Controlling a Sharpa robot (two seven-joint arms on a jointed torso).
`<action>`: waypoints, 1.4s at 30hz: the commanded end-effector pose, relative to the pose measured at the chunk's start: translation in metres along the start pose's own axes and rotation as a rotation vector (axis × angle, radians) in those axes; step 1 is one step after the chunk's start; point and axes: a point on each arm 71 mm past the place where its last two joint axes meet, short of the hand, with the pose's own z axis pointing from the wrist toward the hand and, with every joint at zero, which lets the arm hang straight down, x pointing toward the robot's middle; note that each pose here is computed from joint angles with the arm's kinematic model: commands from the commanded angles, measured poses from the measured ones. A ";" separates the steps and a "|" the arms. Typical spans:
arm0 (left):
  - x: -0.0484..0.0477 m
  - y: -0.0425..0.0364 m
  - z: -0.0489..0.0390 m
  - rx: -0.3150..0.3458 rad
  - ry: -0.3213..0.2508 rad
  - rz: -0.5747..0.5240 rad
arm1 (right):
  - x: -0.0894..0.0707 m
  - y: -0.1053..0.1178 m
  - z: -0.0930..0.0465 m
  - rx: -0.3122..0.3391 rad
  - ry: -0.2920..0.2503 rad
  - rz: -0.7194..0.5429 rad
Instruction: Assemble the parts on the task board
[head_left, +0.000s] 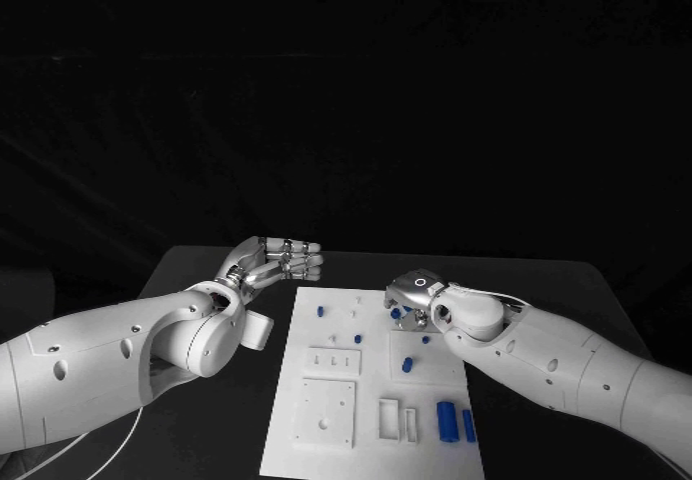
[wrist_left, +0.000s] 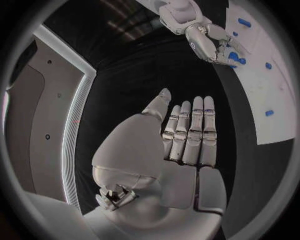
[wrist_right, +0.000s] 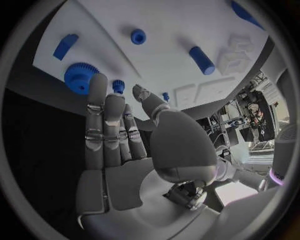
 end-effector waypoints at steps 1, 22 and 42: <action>0.0042 -0.0033 0.0002 0.016 0.027 -0.004 | -0.001 0.000 0.000 -0.001 -0.016 -0.017; 0.0028 -0.0028 0.0012 0.014 0.024 -0.002 | 0.001 -0.008 -0.001 0.025 -0.028 -0.020; 0.0014 -0.0026 0.0014 0.014 0.020 -0.001 | 0.001 -0.014 -0.002 0.047 -0.034 -0.018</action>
